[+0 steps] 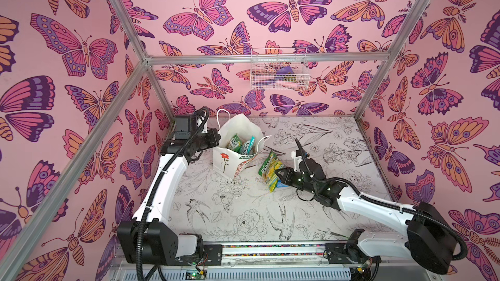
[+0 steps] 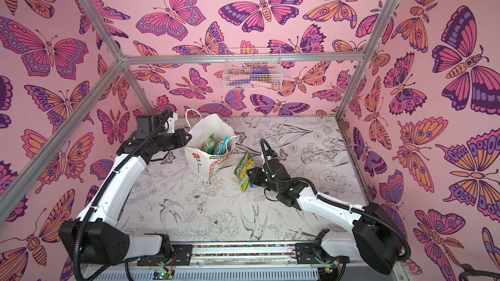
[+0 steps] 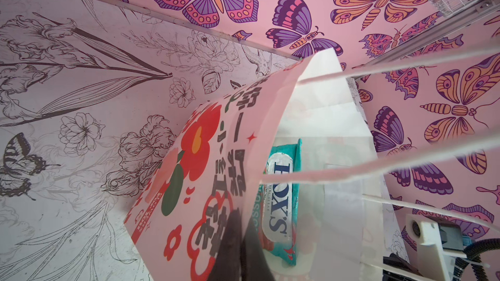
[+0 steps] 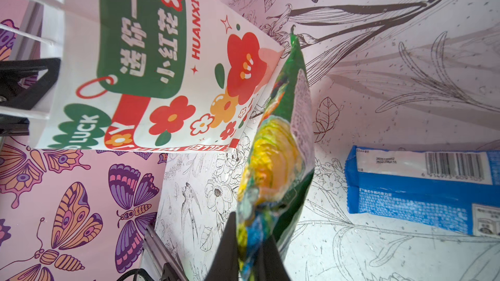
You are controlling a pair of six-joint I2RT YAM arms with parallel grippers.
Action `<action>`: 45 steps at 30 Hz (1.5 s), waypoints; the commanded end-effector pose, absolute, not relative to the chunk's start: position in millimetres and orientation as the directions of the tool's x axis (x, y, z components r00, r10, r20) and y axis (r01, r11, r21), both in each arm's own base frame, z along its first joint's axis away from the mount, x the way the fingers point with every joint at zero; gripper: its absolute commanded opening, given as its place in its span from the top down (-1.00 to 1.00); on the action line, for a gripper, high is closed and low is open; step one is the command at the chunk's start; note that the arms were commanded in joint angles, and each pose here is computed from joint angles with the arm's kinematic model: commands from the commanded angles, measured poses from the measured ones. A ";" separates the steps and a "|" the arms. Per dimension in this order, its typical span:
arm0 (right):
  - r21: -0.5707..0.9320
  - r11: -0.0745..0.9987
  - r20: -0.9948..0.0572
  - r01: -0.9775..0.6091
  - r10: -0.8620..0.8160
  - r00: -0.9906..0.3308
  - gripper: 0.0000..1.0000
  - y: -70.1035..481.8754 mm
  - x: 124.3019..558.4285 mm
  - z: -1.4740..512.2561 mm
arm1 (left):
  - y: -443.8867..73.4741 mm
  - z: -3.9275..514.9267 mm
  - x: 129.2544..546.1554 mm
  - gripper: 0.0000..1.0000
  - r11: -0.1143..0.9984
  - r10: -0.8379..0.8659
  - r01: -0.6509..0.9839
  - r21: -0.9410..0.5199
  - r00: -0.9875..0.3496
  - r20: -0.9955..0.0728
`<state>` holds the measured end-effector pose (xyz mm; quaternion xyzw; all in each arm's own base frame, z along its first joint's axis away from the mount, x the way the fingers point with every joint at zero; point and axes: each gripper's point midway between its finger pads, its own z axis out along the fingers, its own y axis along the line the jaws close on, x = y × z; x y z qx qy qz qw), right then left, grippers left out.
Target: Place the snacks into the paper bag
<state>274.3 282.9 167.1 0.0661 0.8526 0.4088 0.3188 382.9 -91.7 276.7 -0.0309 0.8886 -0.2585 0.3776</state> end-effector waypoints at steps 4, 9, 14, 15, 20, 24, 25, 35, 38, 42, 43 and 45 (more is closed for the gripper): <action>0.735 0.646 -0.562 -0.203 0.415 -0.715 1.00 274.1 287.5 211.7 | -105.0 293.9 387.1 1.00 0.839 -0.229 0.224 -0.495 -0.681 -0.696; 0.725 0.656 -0.584 -0.210 0.425 -0.692 1.00 262.9 290.9 222.9 | -107.8 293.2 387.1 1.00 0.838 -0.223 0.230 -0.495 -0.684 -0.695; 0.705 0.672 -0.616 -0.227 0.423 -0.664 1.00 254.7 293.4 237.0 | -107.6 293.1 387.0 1.00 0.839 -0.222 0.229 -0.493 -0.683 -0.696; 0.700 0.675 -0.624 -0.232 0.422 -0.658 1.00 253.2 293.9 241.1 | -107.8 292.9 386.8 1.00 0.840 -0.221 0.229 -0.492 -0.683 -0.696; 0.663 0.702 -0.671 -0.262 0.400 -0.624 1.00 248.1 296.2 259.4 | -108.7 293.9 386.0 1.00 0.840 -0.217 0.234 -0.489 -0.681 -0.699; 0.637 0.719 -0.701 -0.278 0.391 -0.596 1.00 243.7 298.6 273.8 | -108.7 295.7 385.3 1.00 0.842 -0.215 0.237 -0.485 -0.676 -0.704; 0.634 0.720 -0.707 -0.283 0.391 -0.589 1.00 243.1 299.1 277.5 | -108.3 296.0 385.2 1.00 0.842 -0.215 0.237 -0.484 -0.676 -0.705; 0.573 0.746 -0.779 -0.339 0.367 -0.509 1.00 234.3 300.4 318.6 | -107.7 299.6 383.5 1.00 0.844 -0.216 0.240 -0.480 -0.668 -0.713; 0.556 0.747 -0.799 -0.364 0.361 -0.481 1.00 233.4 299.9 335.0 | -107.8 299.7 383.5 1.00 0.845 -0.215 0.239 -0.478 -0.666 -0.714; 0.537 0.746 -0.821 -0.393 0.356 -0.446 1.00 232.5 299.4 356.4 | -107.6 300.4 383.4 1.00 0.845 -0.215 0.240 -0.478 -0.665 -0.715; 0.534 0.746 -0.825 -0.398 0.357 -0.439 1.00 232.2 299.3 360.5 | -107.4 300.3 383.4 1.00 0.846 -0.215 0.240 -0.477 -0.665 -0.715; 0.531 0.741 -0.831 -0.412 0.360 -0.424 1.00 232.4 298.6 370.3 | -107.1 300.5 383.5 1.00 0.846 -0.216 0.239 -0.476 -0.664 -0.716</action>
